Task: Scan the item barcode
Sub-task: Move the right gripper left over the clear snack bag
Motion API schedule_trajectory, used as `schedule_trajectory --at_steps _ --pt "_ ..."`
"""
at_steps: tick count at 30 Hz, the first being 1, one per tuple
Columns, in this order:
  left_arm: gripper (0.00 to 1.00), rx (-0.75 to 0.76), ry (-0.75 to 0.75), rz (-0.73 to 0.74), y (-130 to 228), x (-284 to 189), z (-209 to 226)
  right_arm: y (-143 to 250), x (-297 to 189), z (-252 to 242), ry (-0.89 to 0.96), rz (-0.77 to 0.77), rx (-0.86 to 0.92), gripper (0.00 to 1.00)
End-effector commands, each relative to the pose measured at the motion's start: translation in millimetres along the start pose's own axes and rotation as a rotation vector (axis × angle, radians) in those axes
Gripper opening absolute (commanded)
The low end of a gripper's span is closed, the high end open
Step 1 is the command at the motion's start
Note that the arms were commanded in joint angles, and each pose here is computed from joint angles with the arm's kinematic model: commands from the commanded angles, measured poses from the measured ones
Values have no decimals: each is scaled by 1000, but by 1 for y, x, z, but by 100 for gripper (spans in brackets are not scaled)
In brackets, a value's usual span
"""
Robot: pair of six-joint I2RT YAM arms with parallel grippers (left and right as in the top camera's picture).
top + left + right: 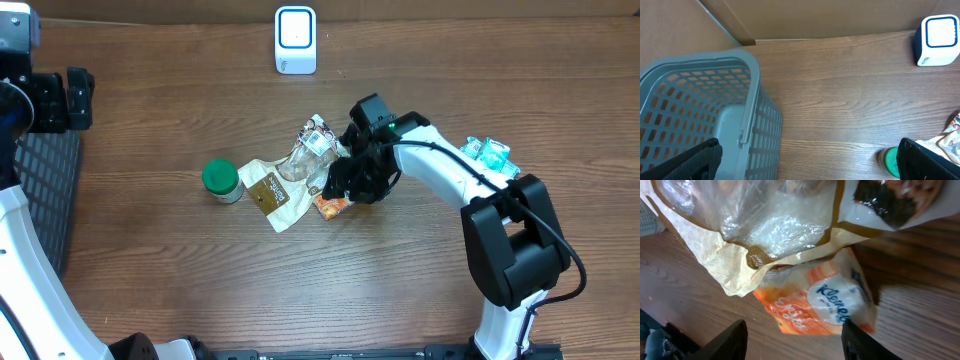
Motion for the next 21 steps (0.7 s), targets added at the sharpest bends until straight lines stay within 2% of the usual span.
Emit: schedule_trajectory --at_steps 1,7,11,16,21 --pt "100 12 -5 -5 0 -1 2 6 9 5 -32 18 -1 58" --pt "100 12 -4 -5 0 -1 2 -1 12 7 -35 -11 16 57" --pt "100 12 -4 -5 0 -1 2 -7 8 -1 -25 -26 41 53" --pt "100 12 -4 -4 0 -1 2 -21 1 -19 39 -85 65 47" --pt "100 12 -3 -4 0 -1 2 -38 -17 -20 105 -159 32 47"
Point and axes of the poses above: each gripper's point midway between its finger pads, its own x axis out along the fingers, its own z axis along the line the jaws close on, y = z × x, the point moved 2 cm from there along -x, back along the fingers, and after that the axes turned 12 degrees about x, right-handed, at the moved point
